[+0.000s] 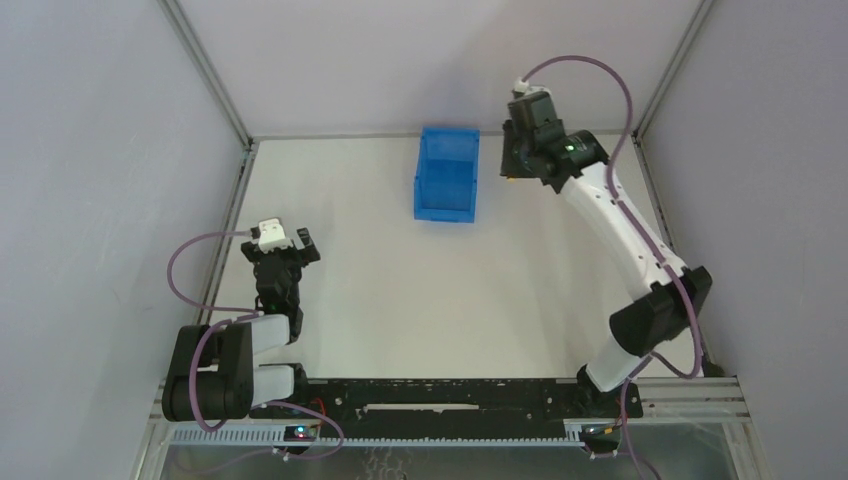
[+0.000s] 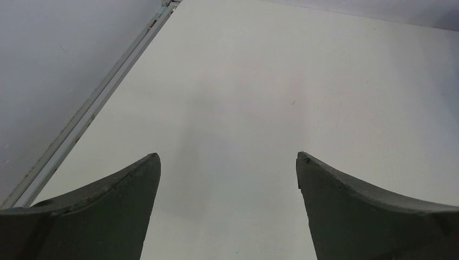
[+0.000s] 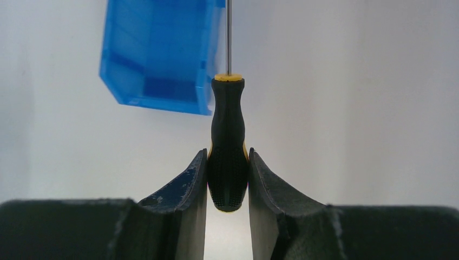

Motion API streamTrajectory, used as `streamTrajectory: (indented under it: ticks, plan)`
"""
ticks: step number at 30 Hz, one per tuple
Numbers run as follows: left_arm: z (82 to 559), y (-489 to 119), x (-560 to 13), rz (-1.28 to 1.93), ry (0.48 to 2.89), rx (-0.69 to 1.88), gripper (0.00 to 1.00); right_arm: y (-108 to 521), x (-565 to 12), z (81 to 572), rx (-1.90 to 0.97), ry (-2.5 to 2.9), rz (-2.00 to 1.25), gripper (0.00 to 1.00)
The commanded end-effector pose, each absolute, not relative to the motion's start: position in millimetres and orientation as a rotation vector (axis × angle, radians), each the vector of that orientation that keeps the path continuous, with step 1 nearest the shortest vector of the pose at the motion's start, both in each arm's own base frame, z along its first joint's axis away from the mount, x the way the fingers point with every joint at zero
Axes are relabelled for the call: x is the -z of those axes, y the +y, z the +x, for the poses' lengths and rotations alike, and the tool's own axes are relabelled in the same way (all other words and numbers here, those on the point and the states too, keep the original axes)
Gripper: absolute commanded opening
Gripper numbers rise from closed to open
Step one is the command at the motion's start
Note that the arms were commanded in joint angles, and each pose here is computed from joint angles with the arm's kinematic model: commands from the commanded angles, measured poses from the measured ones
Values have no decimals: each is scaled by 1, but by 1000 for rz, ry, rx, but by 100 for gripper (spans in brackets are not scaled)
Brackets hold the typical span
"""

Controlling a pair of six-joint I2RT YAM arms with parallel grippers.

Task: Put the screwdriver in the bin
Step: Place the screwdriver in the bin.

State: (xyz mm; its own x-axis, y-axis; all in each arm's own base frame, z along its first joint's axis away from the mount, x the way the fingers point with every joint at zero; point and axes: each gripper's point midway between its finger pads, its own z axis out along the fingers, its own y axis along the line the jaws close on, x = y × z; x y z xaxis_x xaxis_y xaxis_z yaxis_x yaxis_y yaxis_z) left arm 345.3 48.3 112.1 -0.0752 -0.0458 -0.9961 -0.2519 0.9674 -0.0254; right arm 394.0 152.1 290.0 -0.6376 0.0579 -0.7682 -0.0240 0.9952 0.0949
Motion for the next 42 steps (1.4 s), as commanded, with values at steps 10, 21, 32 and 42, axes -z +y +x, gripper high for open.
streamTrajectory:
  ticks: [10,21,32,42]
  plan:
    - [353,53,-135,-230,1574,-194,100,267,-299,430,-248,2217,-45,21]
    - [353,53,-135,-229,1573,-193,100,296,-258,460,-250,2240,-80,20]
    - [353,53,-135,-230,1573,-194,100,297,-171,489,-218,2333,-78,18]
    - [353,53,-135,-229,1574,-194,100,291,-106,514,-201,2398,-83,18]
